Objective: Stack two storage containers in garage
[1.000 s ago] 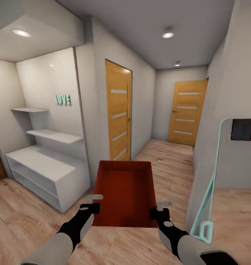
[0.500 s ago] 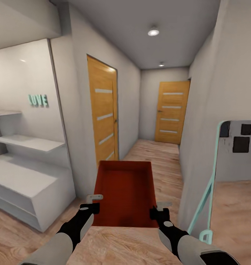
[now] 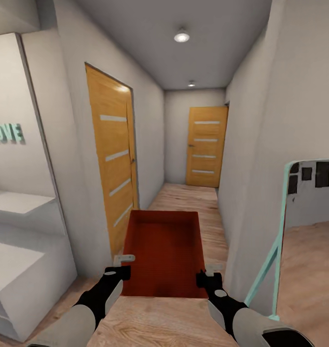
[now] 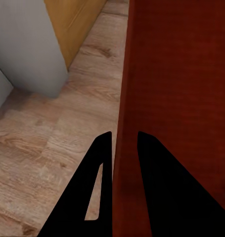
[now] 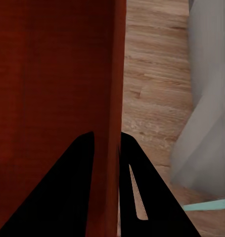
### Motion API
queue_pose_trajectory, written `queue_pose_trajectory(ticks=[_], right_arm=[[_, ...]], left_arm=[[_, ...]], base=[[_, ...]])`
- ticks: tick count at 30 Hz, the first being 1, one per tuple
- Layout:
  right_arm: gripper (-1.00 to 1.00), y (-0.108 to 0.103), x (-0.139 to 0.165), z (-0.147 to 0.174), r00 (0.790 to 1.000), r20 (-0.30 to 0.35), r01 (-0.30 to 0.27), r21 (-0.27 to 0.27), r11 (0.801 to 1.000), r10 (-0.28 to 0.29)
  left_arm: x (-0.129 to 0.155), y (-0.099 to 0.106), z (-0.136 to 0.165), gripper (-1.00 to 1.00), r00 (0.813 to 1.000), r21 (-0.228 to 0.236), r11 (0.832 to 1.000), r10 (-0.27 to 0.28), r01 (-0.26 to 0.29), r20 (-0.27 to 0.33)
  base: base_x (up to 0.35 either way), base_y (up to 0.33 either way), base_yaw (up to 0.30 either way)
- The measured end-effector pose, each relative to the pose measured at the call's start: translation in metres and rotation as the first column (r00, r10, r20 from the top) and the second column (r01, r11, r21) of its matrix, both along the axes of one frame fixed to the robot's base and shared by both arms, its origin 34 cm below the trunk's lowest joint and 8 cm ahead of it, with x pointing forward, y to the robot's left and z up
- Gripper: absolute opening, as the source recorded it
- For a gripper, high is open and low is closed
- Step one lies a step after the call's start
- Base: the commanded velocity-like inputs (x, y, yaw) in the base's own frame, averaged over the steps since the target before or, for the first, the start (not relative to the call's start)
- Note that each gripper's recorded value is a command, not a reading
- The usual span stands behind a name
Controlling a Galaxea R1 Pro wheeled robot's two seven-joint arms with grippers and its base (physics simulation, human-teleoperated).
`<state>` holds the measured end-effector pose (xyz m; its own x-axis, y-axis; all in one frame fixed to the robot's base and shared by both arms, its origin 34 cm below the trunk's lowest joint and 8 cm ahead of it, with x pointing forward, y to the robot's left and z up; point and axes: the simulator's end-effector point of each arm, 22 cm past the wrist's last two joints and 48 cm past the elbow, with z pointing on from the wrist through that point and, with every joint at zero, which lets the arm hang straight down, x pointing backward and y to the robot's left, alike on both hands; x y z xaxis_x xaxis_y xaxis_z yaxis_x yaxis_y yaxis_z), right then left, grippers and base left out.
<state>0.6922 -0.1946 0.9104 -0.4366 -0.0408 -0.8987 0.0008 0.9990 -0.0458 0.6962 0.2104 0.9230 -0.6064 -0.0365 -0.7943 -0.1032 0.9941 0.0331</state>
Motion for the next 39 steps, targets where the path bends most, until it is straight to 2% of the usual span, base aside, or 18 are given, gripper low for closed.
queue_pose_trajectory(ticks=[19,39], right_arm=[[-1.0,0.0001,0.0001,0.0002,1.0,0.001,0.0,0.0,1.0,0.0],[-1.0,0.0003,0.0,0.0,1.0,0.0,-0.001,0.001,1.0,0.001]], left_arm=[[0.0001,0.0002,0.0001,-1.0,1.0,0.0,1.0,-0.001,0.001,0.001],[0.0001,0.0004,0.0,-1.0,1.0,0.001,1.0,-0.002,0.002,0.0]], base=[[0.321,0.117,-0.256],[0.321,0.117,-0.009]])
